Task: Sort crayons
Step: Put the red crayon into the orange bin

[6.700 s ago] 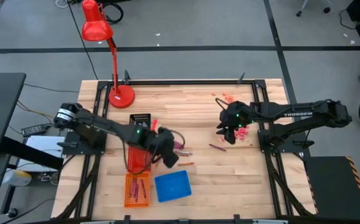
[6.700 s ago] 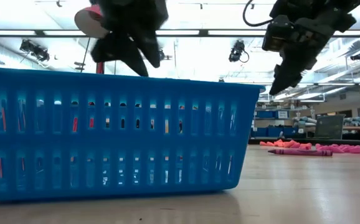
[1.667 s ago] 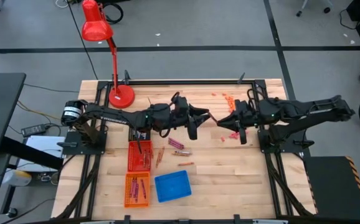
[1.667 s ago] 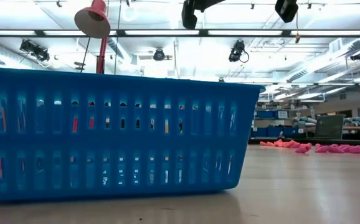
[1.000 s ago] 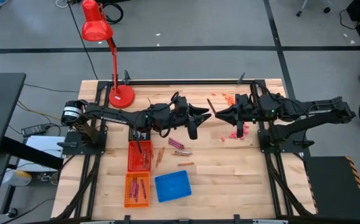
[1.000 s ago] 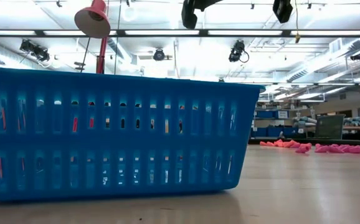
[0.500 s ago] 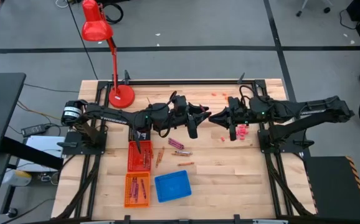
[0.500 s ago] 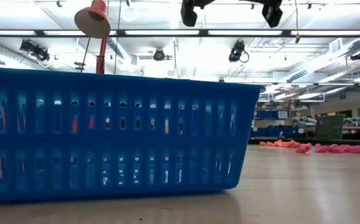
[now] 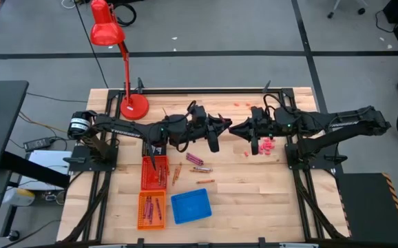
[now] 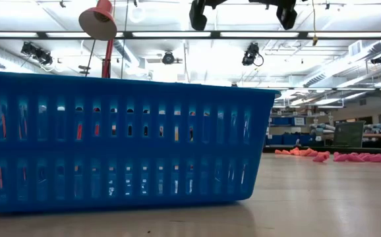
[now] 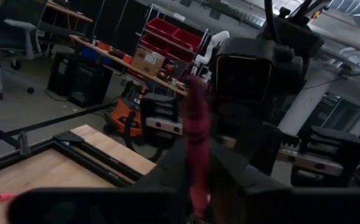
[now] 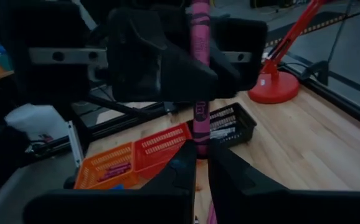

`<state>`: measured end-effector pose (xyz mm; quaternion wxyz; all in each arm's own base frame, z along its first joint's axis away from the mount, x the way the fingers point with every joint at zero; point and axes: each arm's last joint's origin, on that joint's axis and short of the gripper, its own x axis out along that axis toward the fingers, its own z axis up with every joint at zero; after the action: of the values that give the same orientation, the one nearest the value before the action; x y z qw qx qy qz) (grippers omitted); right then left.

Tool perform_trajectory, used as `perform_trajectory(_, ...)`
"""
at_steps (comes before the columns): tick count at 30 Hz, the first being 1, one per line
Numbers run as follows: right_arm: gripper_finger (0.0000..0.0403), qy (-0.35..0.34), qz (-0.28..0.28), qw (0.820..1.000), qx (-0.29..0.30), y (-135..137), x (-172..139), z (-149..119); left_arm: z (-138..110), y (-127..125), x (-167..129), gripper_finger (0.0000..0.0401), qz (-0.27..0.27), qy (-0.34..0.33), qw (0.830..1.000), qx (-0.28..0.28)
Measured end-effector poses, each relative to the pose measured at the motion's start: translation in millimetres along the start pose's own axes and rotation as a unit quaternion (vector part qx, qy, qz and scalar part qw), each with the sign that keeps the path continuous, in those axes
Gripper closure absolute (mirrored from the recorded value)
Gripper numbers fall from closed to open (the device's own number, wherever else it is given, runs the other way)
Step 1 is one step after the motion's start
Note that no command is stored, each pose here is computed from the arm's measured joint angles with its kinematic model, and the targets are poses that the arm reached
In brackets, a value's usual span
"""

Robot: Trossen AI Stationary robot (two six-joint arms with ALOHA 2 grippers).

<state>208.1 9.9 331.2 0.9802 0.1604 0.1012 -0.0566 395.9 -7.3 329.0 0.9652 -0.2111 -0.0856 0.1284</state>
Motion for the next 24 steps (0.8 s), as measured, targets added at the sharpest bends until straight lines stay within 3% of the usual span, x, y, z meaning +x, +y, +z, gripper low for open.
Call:
perform_trajectory(2, 0.0366, 0.002, -0.005, 1.000, -0.002, 0, 1, -1, -1, 0, 0, 0.0369, 0.002, 0.005, 1.000, 0.000)
perform_trajectory(5, 0.0356, 0.002, -0.007, 1.000, -0.005, -1, 1, -1, -1, 0, 0, 0.0370, 0.003, 0.005, 1.000, 0.001)
perform_trajectory(14, 0.0270, 0.030, -0.004, 0.999, 0.017, -2, -3, -4, -9, 7, -1, 0.0363, 0.030, 0.052, 0.998, -0.007)
perform_trajectory(20, 0.0246, 0.094, -0.029, 0.995, 0.014, -6, -14, -10, -13, 2, -17, 0.0363, 0.042, 0.149, 0.987, -0.050)
perform_trajectory(24, 0.0246, 0.119, -0.040, 0.992, 0.010, -9, -16, -15, -18, -5, -40, 0.0362, 0.059, 0.255, 0.959, -0.104)
